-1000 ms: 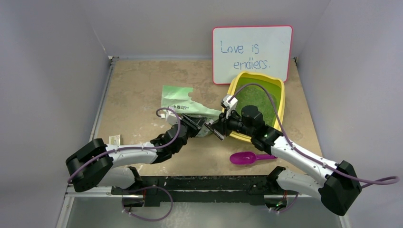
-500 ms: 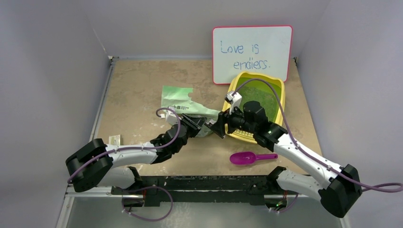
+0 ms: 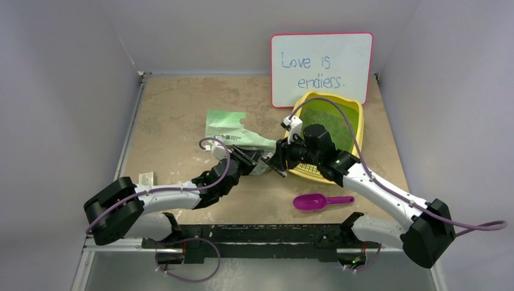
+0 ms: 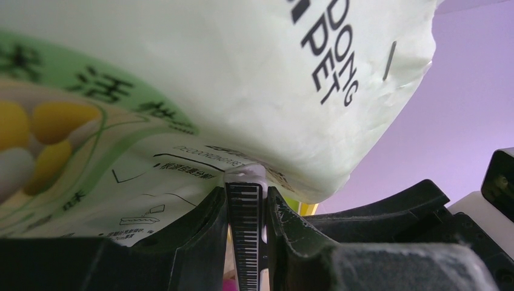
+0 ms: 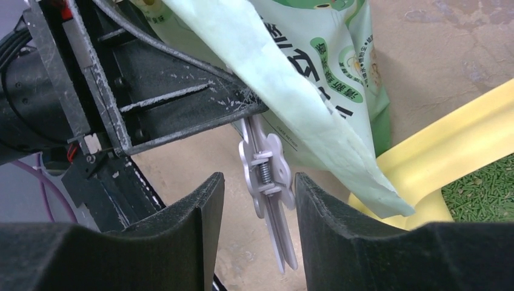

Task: Fill the litter box with clean litter
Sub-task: Pick up the clamp at the center of the board.

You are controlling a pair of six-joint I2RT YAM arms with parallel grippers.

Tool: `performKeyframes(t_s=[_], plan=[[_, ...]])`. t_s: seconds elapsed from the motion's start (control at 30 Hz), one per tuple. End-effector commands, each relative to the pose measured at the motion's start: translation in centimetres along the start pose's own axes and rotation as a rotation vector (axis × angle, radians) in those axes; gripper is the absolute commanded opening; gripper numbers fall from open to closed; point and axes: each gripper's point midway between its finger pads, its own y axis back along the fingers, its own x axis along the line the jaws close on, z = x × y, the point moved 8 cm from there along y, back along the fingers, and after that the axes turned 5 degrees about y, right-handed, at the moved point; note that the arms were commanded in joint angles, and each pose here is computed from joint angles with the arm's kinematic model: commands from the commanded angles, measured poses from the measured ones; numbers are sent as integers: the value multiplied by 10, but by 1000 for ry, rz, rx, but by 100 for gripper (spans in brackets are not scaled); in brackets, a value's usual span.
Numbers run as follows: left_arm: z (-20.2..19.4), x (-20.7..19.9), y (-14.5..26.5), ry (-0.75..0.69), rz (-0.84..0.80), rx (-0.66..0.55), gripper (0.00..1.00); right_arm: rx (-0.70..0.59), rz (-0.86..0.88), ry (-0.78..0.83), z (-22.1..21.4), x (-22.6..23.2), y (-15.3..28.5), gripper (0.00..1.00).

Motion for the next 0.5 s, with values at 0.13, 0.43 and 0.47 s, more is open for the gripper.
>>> performKeyframes(t_s=[0.13,0.43,0.47], plan=[[4,-27,2,63,-100,-13,9,-50,41,35,26,6,-1,35],[6,-27,4,63,-95,-22,27,-44,43,74,21,4,-1,17],[6,-27,4,62,-95,-22,27,-40,45,78,20,4,-1,17]])
